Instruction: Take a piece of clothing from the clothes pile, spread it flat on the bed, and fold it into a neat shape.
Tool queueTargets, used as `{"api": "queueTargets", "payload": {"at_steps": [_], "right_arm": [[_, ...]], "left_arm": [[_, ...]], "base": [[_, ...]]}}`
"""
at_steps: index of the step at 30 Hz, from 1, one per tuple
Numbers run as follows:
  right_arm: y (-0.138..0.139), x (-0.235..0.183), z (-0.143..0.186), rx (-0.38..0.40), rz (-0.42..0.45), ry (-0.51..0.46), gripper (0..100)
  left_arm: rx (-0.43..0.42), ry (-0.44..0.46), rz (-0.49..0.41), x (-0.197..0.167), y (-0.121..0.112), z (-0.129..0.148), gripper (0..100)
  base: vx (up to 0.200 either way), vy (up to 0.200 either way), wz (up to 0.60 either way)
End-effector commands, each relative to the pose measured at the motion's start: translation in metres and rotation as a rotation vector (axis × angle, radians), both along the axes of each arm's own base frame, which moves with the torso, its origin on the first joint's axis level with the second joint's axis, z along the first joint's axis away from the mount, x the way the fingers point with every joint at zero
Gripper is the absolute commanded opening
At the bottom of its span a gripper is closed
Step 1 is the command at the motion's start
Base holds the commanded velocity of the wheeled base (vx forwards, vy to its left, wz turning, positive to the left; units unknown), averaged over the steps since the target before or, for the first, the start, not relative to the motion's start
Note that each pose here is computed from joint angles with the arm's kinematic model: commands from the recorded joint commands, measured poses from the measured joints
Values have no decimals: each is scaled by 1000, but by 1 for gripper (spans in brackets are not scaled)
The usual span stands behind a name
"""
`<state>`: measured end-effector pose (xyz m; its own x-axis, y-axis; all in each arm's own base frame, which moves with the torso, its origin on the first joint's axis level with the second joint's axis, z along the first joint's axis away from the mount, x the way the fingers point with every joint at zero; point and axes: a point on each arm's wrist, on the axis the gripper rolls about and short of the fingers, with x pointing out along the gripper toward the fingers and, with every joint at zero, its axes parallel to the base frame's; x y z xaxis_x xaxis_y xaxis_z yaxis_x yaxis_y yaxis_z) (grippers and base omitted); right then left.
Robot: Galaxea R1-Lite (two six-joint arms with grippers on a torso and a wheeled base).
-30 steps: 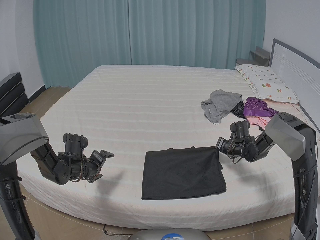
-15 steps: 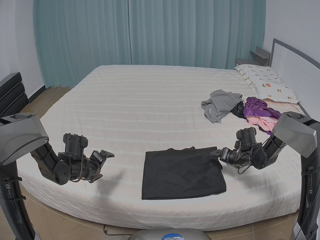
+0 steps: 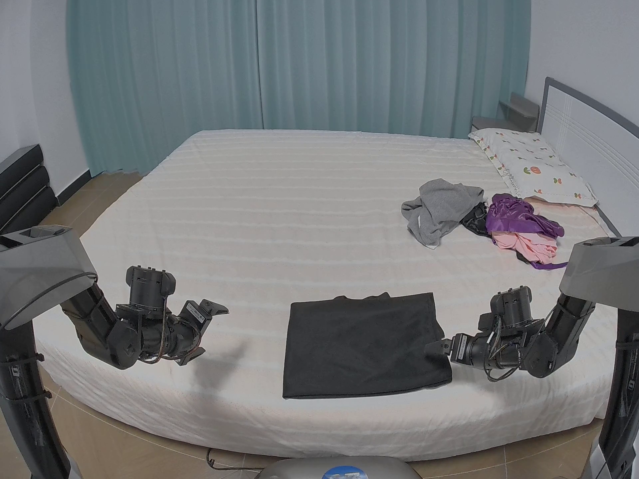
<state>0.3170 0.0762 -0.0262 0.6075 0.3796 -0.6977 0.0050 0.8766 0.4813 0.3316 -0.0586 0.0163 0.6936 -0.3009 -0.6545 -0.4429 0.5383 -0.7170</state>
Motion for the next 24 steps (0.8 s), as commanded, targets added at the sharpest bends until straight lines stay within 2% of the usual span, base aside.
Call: {"api": "queueTargets", "payload": {"at_steps": [1,3,4,14,24], "right_arm": [[4,-2,-7,-8,12,19,100],[6,-2,-11,-19,30,22,100],[7,-2,-11,-22,35,22,0],[-6,-15,2,-40,18,16,0],[-10,-22,-1,-56,30,35,0]], "left_arm": [[0,0,0,0,0,0,100],[0,1,0,0,0,0,100],[0,0,0,0,0,0,100],[0,0,0,0,0,0,100],[0,1,0,0,0,0,100]], "base": [[0,0,0],[0,0,0],[0,0,0],[0,0,0],[0,0,0]]}}
